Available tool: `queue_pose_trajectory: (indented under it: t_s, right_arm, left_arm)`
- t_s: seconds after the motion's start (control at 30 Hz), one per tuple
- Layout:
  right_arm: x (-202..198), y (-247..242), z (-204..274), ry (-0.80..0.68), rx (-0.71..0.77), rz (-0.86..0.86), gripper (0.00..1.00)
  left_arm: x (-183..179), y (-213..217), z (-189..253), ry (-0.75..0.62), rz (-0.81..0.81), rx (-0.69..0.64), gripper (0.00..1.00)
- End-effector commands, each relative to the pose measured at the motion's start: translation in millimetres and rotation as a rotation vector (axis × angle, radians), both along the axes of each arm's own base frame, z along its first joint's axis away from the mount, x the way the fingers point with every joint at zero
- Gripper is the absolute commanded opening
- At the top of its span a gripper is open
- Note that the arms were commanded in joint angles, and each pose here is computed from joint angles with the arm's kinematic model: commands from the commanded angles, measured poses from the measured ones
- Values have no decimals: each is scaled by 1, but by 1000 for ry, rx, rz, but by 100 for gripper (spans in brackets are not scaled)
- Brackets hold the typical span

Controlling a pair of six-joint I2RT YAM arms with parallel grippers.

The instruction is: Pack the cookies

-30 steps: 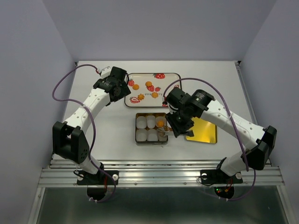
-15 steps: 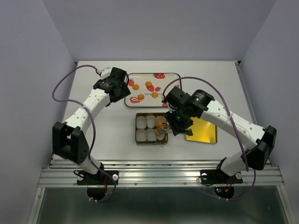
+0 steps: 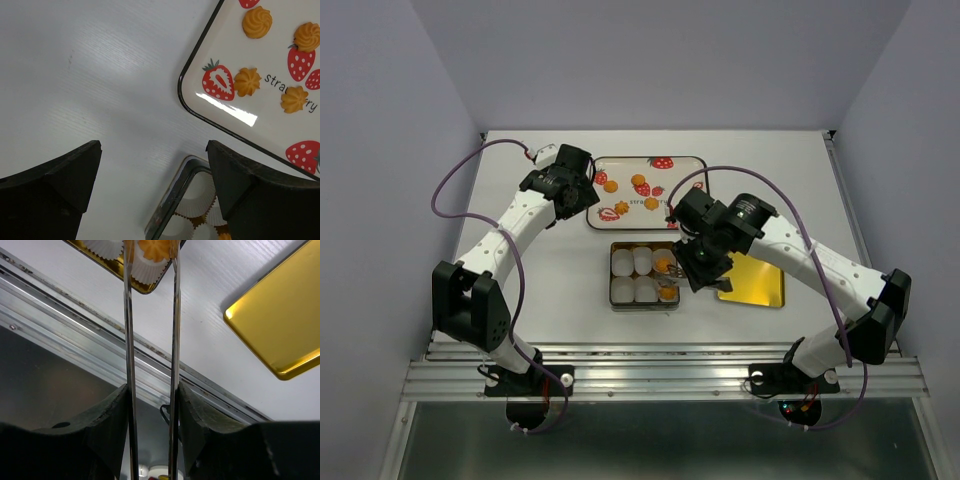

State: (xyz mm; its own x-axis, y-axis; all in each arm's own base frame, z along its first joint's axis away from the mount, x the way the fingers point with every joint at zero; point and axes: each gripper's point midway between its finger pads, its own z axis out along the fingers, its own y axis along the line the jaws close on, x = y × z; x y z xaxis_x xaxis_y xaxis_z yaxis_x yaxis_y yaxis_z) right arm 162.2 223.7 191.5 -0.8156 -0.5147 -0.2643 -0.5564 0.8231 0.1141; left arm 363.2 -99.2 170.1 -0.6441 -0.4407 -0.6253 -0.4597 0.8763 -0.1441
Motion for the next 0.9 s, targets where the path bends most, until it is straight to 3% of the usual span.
queue_pose_trajectory:
  t_s: [0.0, 0.43, 0.6, 0.87]
  right_arm:
    - [16, 6, 17, -106, 29, -2, 46]
    - [79, 49, 72, -296, 137, -104, 45]
    - [127, 55, 83, -366, 144, -193, 45]
    - [213, 42, 53, -409, 66, -337, 45]
  left_arm:
    - [-3, 6, 19, -47, 8, 14, 99]
    - [2, 4, 51, -81, 8, 5, 99]
    - [-2, 3, 64, -78, 9, -9, 99]
    - [-9, 5, 70, -74, 10, -16, 99]
